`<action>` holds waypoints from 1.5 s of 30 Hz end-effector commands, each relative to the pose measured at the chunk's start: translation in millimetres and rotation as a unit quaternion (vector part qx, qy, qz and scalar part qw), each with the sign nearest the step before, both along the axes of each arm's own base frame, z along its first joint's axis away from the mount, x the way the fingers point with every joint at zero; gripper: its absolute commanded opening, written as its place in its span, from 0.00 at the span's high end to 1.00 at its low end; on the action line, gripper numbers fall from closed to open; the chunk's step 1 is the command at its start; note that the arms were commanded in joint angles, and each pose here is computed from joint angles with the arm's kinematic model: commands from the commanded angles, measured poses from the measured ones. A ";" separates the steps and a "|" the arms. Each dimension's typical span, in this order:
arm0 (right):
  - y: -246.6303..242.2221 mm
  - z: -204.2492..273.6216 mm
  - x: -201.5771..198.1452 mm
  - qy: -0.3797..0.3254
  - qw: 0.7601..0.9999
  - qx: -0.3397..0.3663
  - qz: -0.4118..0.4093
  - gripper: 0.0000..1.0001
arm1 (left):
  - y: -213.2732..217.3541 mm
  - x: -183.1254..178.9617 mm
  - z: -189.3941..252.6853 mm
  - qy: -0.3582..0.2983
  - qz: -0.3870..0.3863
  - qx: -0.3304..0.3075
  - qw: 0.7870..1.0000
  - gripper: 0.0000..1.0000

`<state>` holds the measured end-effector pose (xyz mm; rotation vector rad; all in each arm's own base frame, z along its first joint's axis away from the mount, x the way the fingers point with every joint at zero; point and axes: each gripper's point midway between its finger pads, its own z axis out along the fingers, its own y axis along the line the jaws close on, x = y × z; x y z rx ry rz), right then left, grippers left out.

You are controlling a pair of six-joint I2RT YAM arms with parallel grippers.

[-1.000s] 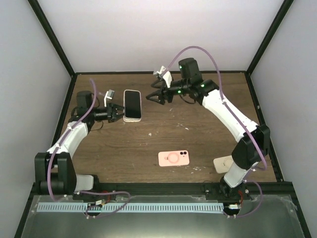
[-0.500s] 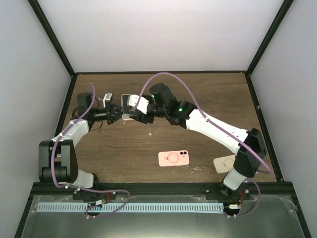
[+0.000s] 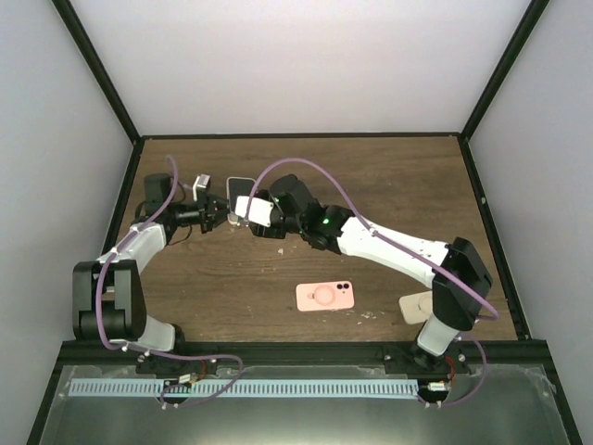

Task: Take the phone out of the phone case
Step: Remove the phone case from the phone.

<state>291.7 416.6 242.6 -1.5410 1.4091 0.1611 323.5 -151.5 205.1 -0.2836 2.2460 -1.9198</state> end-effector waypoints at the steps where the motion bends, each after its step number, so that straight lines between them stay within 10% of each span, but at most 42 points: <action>1: 1.7 13.9 13.1 -0.056 0.998 0.008 -0.029 0.41 | -0.5 -2.0 18.5 -0.036 -0.014 -0.010 0.999 1.00; 13: 3.5 28.2 18.8 -0.066 0.997 0.018 -0.040 0.52 | 1.5 1.1 9.8 -0.042 -0.003 0.012 0.999 1.00; 28: 4.6 5.3 32.2 -0.243 0.968 -0.032 -0.059 0.65 | 0.0 0.3 12.6 -0.031 -0.011 -0.004 0.999 1.00; 38: 16.7 18.7 26.1 -0.238 0.969 -0.013 -0.055 0.97 | 5.8 6.9 6.1 -0.030 0.010 0.014 0.999 1.00; 45: 31.2 19.5 3.7 -0.242 0.970 -0.015 -0.036 0.99 | 23.7 22.8 -8.0 -0.003 0.045 0.020 0.999 1.00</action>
